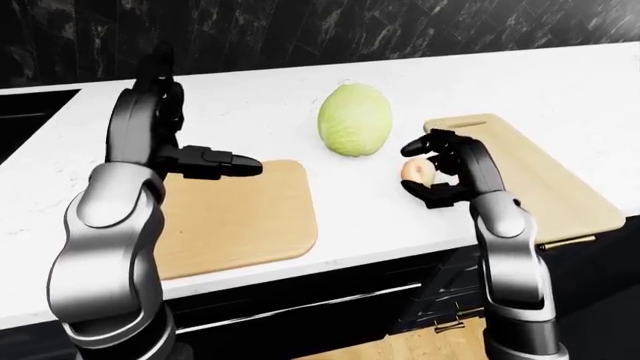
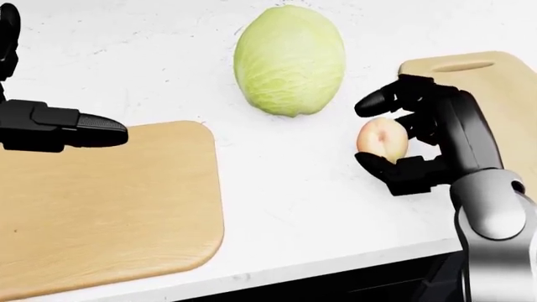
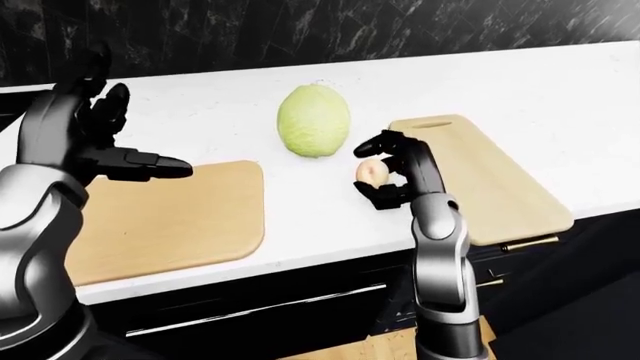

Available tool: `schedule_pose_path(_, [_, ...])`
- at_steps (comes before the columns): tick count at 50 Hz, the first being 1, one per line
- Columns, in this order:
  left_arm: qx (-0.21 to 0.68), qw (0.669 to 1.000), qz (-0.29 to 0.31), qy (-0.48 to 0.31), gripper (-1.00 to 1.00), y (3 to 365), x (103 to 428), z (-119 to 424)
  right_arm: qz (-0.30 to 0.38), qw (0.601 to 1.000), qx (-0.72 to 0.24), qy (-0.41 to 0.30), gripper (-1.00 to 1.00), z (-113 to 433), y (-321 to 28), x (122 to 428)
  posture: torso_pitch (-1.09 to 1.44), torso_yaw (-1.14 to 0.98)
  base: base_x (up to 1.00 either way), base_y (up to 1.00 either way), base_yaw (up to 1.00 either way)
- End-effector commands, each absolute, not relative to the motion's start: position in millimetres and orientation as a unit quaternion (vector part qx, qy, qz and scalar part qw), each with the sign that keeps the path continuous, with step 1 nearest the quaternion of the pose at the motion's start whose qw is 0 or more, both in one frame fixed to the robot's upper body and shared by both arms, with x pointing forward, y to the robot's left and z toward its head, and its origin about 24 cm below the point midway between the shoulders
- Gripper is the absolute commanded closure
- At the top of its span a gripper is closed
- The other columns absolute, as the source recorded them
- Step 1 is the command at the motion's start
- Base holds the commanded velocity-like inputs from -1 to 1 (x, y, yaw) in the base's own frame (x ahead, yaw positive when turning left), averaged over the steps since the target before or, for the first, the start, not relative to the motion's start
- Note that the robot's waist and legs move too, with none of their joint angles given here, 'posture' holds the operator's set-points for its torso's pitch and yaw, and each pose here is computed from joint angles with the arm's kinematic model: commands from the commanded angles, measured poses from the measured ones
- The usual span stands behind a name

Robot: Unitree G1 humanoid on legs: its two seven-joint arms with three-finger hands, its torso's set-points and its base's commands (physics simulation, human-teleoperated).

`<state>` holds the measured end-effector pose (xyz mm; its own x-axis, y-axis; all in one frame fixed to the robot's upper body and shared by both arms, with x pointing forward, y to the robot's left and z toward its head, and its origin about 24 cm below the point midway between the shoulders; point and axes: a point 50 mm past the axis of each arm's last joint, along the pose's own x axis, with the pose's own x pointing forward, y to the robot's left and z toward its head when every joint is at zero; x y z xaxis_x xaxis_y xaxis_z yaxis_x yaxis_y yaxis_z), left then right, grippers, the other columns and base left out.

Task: Place the apricot and the cabbage on separate cutting boards.

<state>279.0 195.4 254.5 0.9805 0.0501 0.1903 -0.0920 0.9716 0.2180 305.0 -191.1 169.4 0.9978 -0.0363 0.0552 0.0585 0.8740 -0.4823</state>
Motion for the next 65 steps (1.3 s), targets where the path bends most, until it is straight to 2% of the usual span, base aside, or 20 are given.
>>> schedule_pose_path(1, [0.120, 0.983, 0.040, -0.131, -1.00, 194.6, 274.6, 267.9, -0.032, 0.962, -0.261, -0.074, 0.27, 192.1, -189.3, 302.5, 0.00, 0.00, 0.00, 0.00, 0.00])
schedule_pose_path(13, [0.118, 0.983, 0.044, -0.129, -1.00, 196.2, 273.9, 265.0, -0.030, 0.959, -0.266, -0.090, 0.47, 204.7, -187.5, 297.8, 0.00, 0.00, 0.00, 0.00, 0.00])
schedule_pose_path(18, [0.118, 0.984, 0.046, -0.128, -1.00, 197.1, 273.4, 264.1, -0.028, 0.959, -0.268, -0.094, 0.69, 211.3, -188.1, 296.8, 0.00, 0.00, 0.00, 0.00, 0.00])
schedule_pose_path(36, [0.121, 0.983, 0.050, -0.130, -1.00, 199.6, 271.2, 268.7, -0.083, 0.953, -0.275, -0.099, 0.71, 240.4, -227.0, 314.6, 0.00, 0.00, 0.00, 0.00, 0.00])
schedule_pose_path(53, [0.123, 0.983, 0.052, -0.128, -1.00, 199.9, 270.3, 266.8, -0.140, 0.947, -0.279, -0.080, 0.75, 236.3, -267.7, 312.7, 0.00, 0.00, 0.00, 0.00, 0.00])
schedule_pose_path(65, [0.124, 0.982, 0.054, -0.129, -1.00, 200.6, 268.9, 270.4, -0.174, 0.938, -0.296, -0.057, 0.75, 222.8, -292.4, 326.2, 0.00, 0.00, 0.00, 0.00, 0.00])
